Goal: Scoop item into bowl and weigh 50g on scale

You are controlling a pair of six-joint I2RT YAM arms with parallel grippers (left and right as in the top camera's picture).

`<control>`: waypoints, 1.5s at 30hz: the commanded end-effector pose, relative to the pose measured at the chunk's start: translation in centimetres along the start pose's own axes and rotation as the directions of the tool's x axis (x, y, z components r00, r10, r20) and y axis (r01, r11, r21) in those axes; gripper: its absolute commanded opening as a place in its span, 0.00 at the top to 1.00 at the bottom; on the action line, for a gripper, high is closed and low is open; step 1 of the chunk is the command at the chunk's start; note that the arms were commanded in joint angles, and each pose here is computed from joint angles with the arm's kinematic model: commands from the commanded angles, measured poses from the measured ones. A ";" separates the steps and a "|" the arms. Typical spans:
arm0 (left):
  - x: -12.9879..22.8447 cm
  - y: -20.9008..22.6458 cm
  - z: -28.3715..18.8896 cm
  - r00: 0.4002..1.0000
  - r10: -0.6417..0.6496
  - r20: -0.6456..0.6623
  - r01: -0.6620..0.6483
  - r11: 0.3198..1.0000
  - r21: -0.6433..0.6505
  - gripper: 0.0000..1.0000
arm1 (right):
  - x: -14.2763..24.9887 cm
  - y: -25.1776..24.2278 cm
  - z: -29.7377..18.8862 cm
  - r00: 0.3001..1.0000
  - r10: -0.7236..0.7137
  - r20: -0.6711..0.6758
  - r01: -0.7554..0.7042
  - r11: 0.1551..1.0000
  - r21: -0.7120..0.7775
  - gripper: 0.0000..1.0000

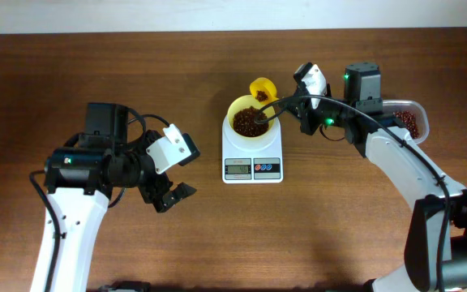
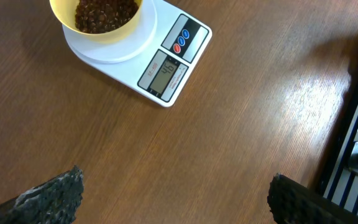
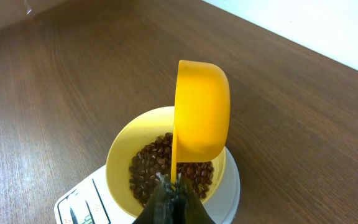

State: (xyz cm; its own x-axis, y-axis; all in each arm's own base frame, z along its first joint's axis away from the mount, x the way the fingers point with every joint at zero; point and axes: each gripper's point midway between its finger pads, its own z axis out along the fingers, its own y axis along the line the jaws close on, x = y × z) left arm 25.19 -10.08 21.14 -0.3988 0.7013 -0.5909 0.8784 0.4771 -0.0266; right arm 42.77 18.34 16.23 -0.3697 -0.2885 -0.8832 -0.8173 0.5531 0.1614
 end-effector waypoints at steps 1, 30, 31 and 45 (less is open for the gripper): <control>-0.2 -0.2 -0.3 1.000 0.013 0.017 -0.013 1.000 -0.003 0.01 | -1.1 0.7 -0.3 0.999 -0.025 0.021 0.025 1.000 -0.010 0.96; -0.2 -0.2 -0.3 1.000 0.013 0.017 -0.013 1.000 -0.003 0.01 | -2.5 0.8 -1.2 0.998 -0.044 0.036 0.043 0.999 0.012 0.96; -0.2 -0.2 -0.3 1.000 0.013 0.017 -0.013 1.000 -0.003 0.01 | -2.5 0.8 -1.2 0.998 -0.042 0.035 0.042 0.999 0.013 0.96; -0.2 -0.2 -0.3 1.000 0.013 0.017 -0.013 1.000 -0.003 0.01 | -1.8 0.5 -1.3 1.000 -0.012 0.006 0.012 0.999 0.038 0.96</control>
State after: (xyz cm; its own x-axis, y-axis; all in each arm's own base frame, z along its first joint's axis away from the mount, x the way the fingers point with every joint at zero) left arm 25.18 -10.08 21.13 -0.3990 0.7013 -0.5908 0.8784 0.4771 -0.0269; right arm 42.01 18.42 17.50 -0.3701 -0.2837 -0.8846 -0.8216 0.5445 0.1692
